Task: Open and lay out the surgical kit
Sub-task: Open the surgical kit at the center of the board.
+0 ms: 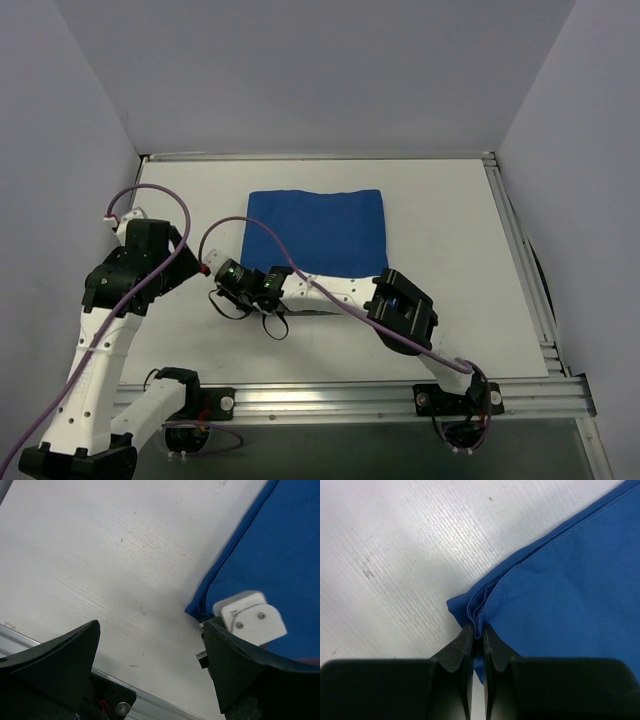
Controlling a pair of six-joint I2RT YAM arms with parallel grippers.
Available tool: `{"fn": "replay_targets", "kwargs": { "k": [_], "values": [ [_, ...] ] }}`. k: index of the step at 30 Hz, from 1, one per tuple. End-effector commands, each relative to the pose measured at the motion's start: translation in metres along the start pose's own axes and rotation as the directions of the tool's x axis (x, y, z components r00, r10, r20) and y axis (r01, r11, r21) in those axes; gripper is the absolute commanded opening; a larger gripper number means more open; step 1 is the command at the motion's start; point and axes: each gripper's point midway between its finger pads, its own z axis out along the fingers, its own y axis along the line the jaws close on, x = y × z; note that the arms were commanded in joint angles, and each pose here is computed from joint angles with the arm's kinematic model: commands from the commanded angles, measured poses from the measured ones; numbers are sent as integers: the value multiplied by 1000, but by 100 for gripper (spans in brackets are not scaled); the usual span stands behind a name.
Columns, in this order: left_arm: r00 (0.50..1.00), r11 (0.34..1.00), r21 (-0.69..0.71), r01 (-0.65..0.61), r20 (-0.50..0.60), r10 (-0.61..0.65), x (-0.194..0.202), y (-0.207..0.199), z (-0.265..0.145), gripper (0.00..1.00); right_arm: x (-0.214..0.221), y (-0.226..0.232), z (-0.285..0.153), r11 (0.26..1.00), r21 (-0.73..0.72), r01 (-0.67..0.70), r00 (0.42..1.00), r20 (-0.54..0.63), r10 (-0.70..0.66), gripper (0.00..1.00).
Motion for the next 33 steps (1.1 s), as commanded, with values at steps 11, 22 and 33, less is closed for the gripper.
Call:
{"fn": "replay_targets", "kwargs": {
  "k": [11,22,33],
  "values": [
    [998,998,66,-21,-56,25,13,-26,34,94,-13,-141,-67,873,258,-413,908,187,374,0],
    [993,992,111,-60,-94,70,19,-44,55,94,210,-381,-221,125,791,-599,606,346,716,0],
    [994,982,173,-72,-67,85,19,-50,51,94,388,-444,-391,-527,794,-303,364,608,706,0]
  ]
}}
